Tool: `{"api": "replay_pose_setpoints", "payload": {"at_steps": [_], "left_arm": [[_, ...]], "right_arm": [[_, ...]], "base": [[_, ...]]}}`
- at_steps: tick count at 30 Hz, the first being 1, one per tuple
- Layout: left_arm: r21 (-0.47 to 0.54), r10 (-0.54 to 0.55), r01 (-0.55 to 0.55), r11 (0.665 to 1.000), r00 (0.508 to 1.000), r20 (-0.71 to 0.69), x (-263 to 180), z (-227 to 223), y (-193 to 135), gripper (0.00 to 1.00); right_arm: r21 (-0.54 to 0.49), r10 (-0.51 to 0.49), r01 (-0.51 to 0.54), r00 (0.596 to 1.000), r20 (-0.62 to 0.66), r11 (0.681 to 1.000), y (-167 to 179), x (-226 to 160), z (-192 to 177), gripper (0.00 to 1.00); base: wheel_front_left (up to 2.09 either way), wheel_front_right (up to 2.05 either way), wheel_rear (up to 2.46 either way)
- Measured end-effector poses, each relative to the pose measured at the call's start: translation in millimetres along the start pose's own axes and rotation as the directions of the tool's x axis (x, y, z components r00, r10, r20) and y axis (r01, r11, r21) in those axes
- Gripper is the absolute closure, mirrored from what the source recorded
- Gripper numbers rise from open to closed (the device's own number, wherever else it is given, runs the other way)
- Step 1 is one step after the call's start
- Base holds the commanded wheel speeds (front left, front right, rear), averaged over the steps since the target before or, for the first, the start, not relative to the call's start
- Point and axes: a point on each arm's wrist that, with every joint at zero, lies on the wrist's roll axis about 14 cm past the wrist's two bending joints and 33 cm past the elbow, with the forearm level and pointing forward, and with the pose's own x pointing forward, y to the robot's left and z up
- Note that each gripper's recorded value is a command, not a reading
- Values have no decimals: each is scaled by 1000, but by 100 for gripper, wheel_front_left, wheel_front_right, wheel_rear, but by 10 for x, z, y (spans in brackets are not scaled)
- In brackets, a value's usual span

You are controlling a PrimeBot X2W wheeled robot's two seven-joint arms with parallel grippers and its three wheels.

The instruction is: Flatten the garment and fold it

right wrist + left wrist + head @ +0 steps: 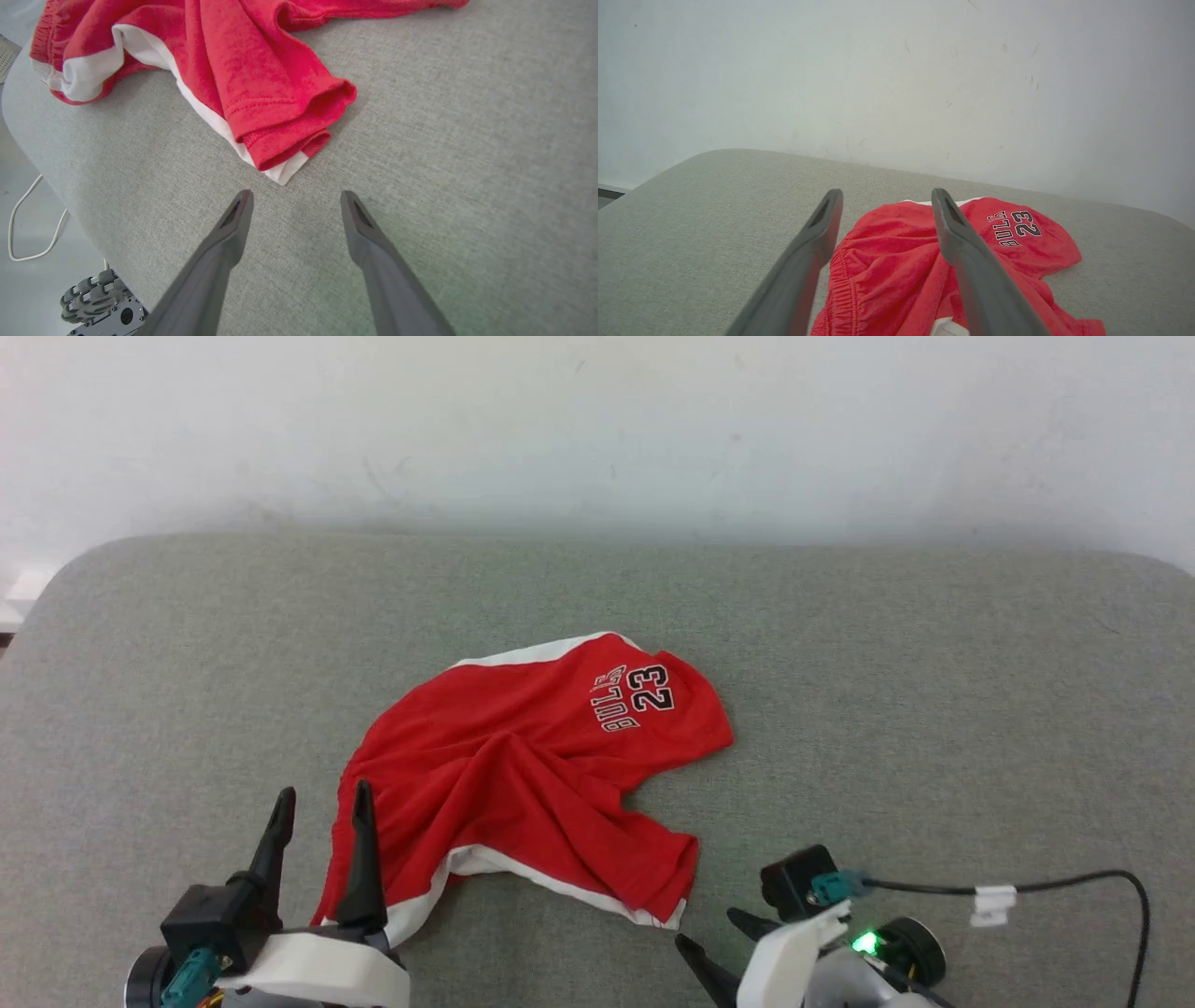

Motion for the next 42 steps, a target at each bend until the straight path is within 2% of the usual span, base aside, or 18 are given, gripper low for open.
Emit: {"api": "replay_pose_setpoints", "payload": {"at_steps": [13,14,16,17,23,28,34,42], "left_arm": [[-11,27,-28,1000,999,-31,-13,-157,51,0],[-12,26,-26,1000,999,-37,-13,-177,51,0],[-10,26,-26,1000,999,-41,-9,-195,52,0],[-11,26,-26,1000,999,-44,-7,-207,52,0],[-17,25,-26,1000,998,-49,-6,-239,49,0],[-3,19,-19,1000,999,-43,-10,-229,56,0],[21,1,1,1000,997,-75,-46,-281,43,0],[36,-101,113,993,965,-244,-152,-439,-41,0]], "right_arm": [[-39,37,-45,982,-185,998,20,395,-164,0],[-35,43,-51,979,-199,998,29,408,-177,33],[-39,54,-64,975,-215,997,51,428,-184,74],[-40,56,-67,974,-221,997,51,433,-184,100],[-27,111,-118,978,-179,993,222,455,-118,100],[-10,116,-116,992,-54,993,200,420,142,100],[30,-20,17,995,94,999,-375,111,447,100],[114,-228,219,971,76,969,-953,-471,209,100]], "base": [[0,0,0],[0,0,0],[0,0,0],[0,0,0],[0,0,0],[0,0,0],[0,0,0],[0,0,0]]}}
